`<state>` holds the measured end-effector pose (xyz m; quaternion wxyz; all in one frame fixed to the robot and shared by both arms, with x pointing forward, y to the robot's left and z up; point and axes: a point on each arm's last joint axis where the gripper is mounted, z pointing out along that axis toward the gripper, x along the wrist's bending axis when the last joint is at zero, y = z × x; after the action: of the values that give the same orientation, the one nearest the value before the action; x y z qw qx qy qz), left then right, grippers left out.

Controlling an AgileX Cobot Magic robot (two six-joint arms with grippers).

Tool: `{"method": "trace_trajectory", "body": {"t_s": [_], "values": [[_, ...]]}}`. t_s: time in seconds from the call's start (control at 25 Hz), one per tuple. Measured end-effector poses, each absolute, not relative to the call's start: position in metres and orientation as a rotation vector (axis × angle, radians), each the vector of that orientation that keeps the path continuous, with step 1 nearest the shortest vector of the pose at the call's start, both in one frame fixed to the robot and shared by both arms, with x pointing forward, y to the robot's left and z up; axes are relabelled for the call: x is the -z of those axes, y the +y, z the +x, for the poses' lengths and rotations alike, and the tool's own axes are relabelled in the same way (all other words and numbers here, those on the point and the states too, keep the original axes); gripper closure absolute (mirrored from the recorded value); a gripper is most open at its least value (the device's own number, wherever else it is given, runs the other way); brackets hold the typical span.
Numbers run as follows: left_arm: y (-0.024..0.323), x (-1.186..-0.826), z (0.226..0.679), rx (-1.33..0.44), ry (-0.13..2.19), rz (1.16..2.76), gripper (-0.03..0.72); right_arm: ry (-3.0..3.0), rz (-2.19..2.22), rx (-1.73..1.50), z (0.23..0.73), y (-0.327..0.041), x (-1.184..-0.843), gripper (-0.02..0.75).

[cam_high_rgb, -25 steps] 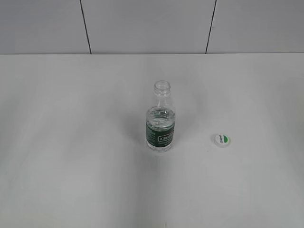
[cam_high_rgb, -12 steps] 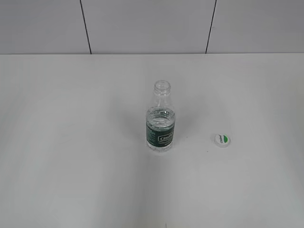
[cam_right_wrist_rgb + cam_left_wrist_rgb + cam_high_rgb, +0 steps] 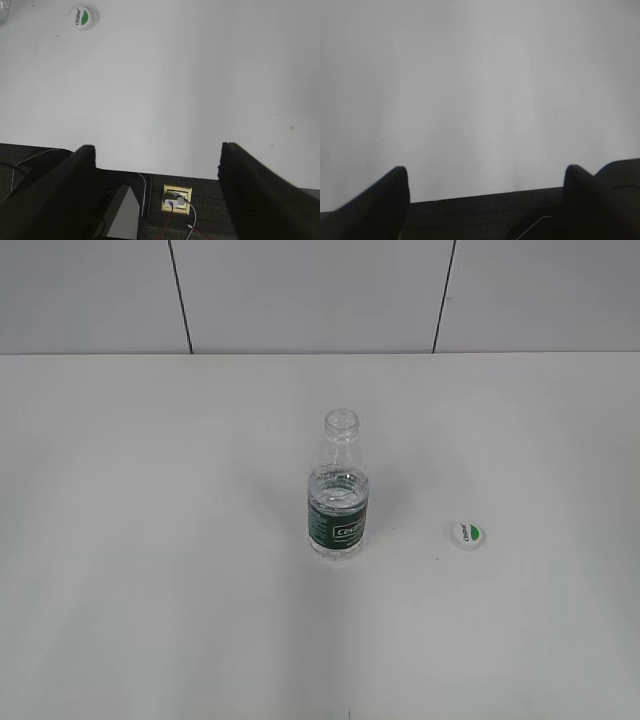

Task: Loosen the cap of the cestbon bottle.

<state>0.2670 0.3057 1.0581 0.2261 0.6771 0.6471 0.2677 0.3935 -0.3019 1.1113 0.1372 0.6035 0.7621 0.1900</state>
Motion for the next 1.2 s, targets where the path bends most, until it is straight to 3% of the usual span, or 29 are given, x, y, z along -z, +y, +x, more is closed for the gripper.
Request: {"method": "trace_trajectory", "body": {"t_s": [0.64, 1.2], "values": [[0.306, -1.054, 0.276, -0.81, 1.737, 1.764, 0.123, 2.149, 1.693, -0.649, 0.363, -0.295, -1.118, 0.157], [0.306, -1.057, 0.254, -0.916, 1.644, 1.663, 0.137, 2.121, 1.722, -0.654, 0.317, -0.29, -1.044, 0.157]]}}
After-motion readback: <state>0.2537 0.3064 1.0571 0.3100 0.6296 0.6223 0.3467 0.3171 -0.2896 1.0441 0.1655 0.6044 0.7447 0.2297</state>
